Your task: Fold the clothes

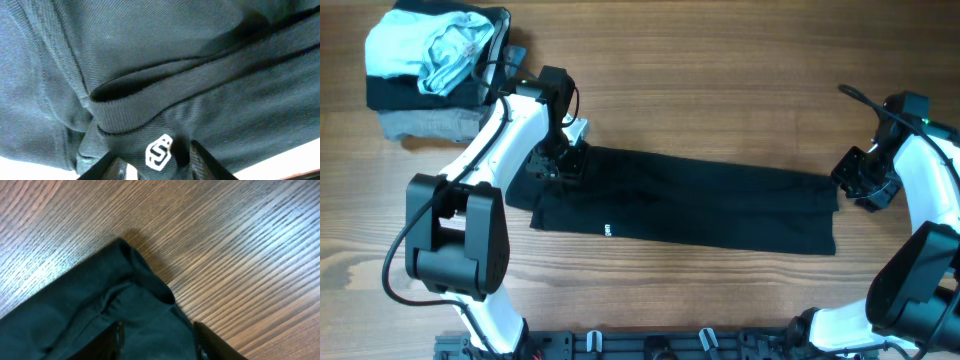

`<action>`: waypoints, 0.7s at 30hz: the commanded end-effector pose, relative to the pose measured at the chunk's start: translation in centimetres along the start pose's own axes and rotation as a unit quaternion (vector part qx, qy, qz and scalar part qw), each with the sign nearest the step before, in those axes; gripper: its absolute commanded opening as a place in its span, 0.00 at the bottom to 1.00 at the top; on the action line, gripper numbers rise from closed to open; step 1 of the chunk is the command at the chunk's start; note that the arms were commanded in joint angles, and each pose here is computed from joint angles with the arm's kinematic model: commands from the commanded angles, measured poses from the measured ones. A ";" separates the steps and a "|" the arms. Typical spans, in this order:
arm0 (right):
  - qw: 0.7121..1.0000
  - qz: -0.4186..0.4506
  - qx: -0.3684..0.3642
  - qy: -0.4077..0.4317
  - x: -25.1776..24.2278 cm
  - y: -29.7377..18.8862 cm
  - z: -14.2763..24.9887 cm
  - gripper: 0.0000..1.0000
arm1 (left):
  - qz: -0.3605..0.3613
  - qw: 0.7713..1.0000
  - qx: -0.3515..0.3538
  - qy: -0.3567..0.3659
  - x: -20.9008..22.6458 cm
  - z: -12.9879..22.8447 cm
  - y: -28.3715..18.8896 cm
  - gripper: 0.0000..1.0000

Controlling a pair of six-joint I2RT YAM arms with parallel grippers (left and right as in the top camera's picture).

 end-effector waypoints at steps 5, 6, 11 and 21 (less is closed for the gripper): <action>0.989 -0.133 0.010 -0.070 2.5 -0.9 -0.7 0.68 | -0.004 1.000 0.018 -0.005 0.1 1.2 -1.0 0.40; 0.983 -0.161 0.020 -0.085 3.1 -1.0 -0.4 0.68 | -0.001 1.000 0.026 -0.010 0.2 1.6 -1.4 0.40; 0.984 -0.163 0.034 -0.058 2.5 -1.0 -0.4 0.75 | 0.038 0.998 -0.029 -0.049 0.1 2.3 -4.9 0.38; 0.983 -0.164 0.083 0.005 -2.0 3.7 -0.3 0.91 | 0.073 0.990 -0.117 -0.006 -0.7 -0.3 0.4 0.08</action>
Point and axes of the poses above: each gripper's point midway between its finger pads, its own y axis out along the fingers, its own x axis along the line the jaws close on, z = x × y, the point moved 7 cm from there along -y, back along the fingers, and after that the axes turned 14 degrees about y, right-handed, at the moved point
